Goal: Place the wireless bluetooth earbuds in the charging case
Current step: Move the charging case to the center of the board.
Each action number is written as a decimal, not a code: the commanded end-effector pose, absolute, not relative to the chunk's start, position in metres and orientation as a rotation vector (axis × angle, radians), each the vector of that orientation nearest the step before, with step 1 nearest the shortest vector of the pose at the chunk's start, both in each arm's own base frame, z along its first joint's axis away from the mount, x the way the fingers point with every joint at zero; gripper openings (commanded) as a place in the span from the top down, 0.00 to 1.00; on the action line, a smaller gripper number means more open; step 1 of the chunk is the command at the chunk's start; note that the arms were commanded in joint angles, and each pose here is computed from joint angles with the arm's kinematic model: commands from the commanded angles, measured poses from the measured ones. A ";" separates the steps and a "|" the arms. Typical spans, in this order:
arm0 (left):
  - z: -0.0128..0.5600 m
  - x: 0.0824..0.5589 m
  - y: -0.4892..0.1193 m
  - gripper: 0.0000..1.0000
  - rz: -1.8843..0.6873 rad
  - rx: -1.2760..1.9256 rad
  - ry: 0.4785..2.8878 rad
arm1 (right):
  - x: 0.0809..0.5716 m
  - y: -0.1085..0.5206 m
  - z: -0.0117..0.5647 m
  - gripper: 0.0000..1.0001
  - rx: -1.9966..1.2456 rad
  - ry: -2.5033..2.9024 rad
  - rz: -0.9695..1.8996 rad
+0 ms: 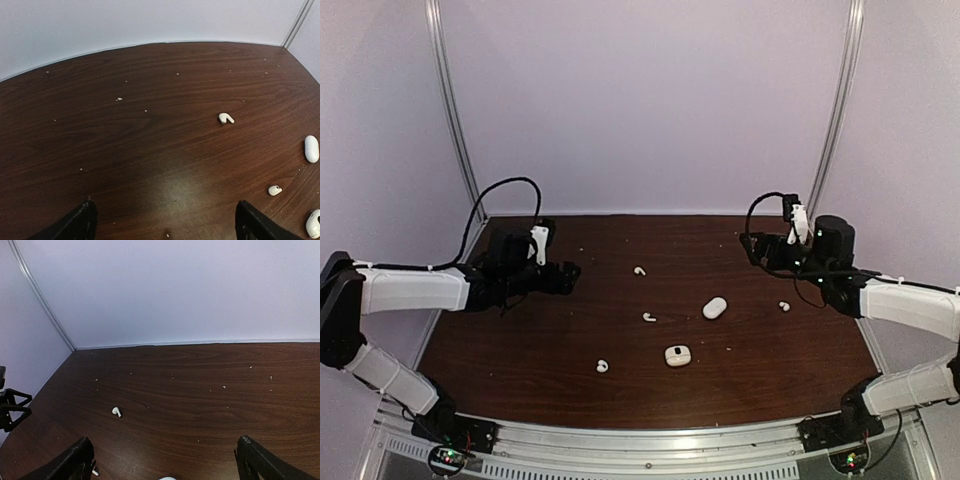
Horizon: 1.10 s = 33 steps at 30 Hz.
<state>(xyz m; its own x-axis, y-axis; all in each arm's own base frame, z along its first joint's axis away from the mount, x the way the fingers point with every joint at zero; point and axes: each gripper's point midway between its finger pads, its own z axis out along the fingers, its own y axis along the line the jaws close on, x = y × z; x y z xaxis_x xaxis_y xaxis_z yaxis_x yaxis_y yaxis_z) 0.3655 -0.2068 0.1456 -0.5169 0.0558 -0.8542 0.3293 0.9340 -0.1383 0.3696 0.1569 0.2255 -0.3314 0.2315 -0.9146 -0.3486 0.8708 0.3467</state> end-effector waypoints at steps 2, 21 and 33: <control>0.171 0.350 -0.240 0.02 -0.485 0.363 1.972 | 0.332 0.200 0.221 0.00 -0.339 1.845 0.649; 0.226 0.269 -0.275 0.02 -0.882 0.636 1.668 | 0.190 0.337 0.104 0.05 -1.222 1.997 0.695; 0.222 0.263 -0.282 0.02 -0.925 0.666 1.651 | 0.206 0.345 0.042 0.07 -1.422 2.053 0.447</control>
<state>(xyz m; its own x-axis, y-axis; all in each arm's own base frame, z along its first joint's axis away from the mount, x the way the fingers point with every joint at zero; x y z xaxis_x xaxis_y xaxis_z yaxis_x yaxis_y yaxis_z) 0.2672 -0.2756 0.2129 -0.3079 -0.0121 -0.9513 0.7732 0.5794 -0.2577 0.1898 0.3404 0.0478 -0.3037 -0.6774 -0.6700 -0.9249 0.3784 0.0366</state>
